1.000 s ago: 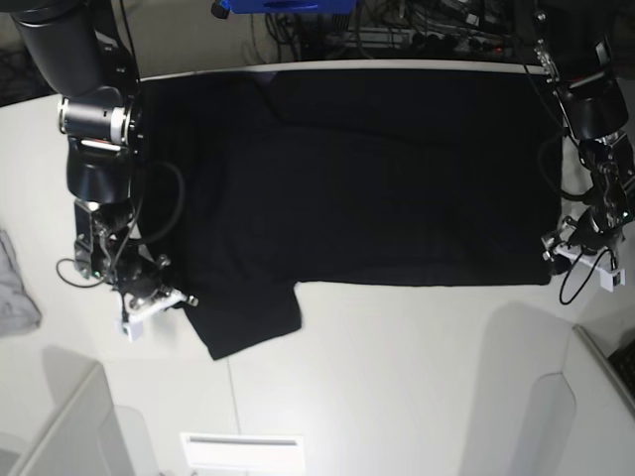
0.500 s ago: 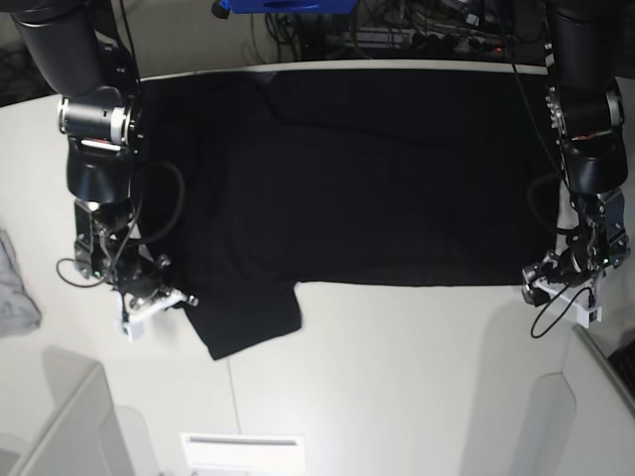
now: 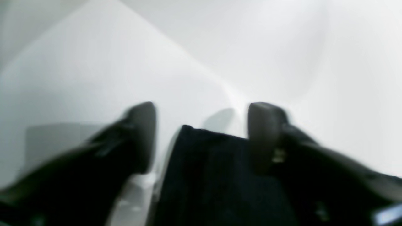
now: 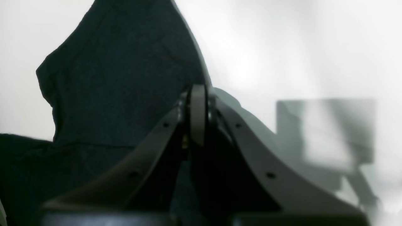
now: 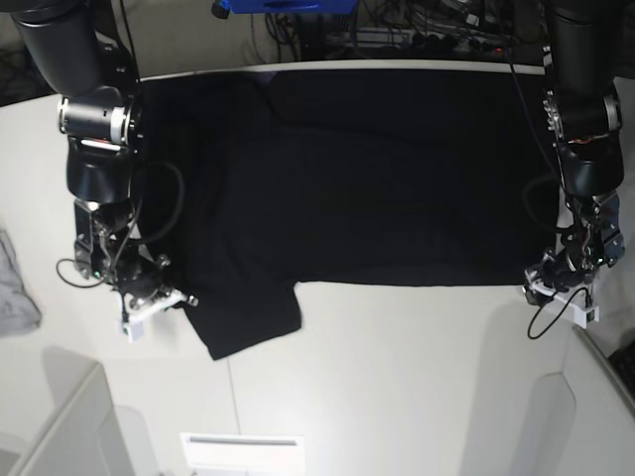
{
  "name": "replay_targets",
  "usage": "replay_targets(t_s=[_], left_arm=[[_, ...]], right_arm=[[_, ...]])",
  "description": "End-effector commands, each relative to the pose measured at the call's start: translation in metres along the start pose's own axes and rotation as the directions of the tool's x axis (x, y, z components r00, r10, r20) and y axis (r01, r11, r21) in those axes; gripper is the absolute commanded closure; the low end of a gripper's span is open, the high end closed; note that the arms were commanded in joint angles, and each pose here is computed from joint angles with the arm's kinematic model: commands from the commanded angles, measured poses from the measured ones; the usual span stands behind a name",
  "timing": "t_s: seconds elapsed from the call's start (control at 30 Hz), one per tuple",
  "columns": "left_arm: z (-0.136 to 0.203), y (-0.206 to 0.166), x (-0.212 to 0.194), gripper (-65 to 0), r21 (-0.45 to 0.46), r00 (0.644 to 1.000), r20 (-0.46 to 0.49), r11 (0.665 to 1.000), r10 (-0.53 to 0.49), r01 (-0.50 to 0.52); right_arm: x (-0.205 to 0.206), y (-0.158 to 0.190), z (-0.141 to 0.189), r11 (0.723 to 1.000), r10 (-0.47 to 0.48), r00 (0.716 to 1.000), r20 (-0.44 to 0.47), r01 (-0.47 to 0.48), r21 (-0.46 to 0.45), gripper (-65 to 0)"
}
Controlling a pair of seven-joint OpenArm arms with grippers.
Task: Fold the T-shirt properly
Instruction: 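Move the left gripper to the opposite hem corner and grasp it, then lift both hem corners and fold them over toward the collar edge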
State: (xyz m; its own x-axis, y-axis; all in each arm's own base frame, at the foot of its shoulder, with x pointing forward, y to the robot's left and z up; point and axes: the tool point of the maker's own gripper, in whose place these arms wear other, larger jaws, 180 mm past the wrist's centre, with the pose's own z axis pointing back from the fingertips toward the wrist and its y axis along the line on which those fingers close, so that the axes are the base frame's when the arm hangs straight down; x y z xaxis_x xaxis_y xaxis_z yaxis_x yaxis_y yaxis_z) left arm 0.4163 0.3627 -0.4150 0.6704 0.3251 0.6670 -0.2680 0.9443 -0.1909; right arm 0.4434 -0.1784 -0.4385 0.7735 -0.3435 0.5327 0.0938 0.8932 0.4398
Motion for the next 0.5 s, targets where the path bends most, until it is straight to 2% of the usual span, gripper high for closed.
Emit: replay_targets(t_s=[0.0, 0.1, 0.17, 0.2, 0.47], left_arm=[[0.001, 0.000, 0.001, -29.1, -0.003, 1.000, -0.024, 1.000, -0.006, 0.006], [-0.001, -0.004, -0.003, -11.8, -0.010, 1.000, -0.029, 1.000, -0.006, 0.005], [-0.001, -0.004, -0.010, -2.3, -0.010, 0.999, -0.041, 1.000, -0.007, 0.006], [-0.001, -0.004, -0.012, 0.0, -0.009, 0.999, -0.042, 1.000, -0.008, 0.007], [0.000, -0.006, -0.010, 0.0, -0.017, 0.999, -0.032, 1.000, -0.021, 0.021]], right_arm=[[0.018, 0.001, 0.005, 1.000, 0.015, 0.999, 0.029, -0.015, -0.005, 0.0], [0.018, 0.001, 0.005, 1.000, 0.015, 0.999, 0.029, -0.015, -0.005, 0.0], [0.018, 0.001, 0.005, 1.000, 0.015, 0.999, 0.029, -0.015, -0.005, 0.0], [0.018, 0.001, 0.005, 1.000, 0.015, 0.999, 0.029, -0.015, -0.005, 0.0], [0.021, 0.001, 0.005, 1.000, 0.016, 0.999, 0.044, -0.016, -0.004, 0.0]])
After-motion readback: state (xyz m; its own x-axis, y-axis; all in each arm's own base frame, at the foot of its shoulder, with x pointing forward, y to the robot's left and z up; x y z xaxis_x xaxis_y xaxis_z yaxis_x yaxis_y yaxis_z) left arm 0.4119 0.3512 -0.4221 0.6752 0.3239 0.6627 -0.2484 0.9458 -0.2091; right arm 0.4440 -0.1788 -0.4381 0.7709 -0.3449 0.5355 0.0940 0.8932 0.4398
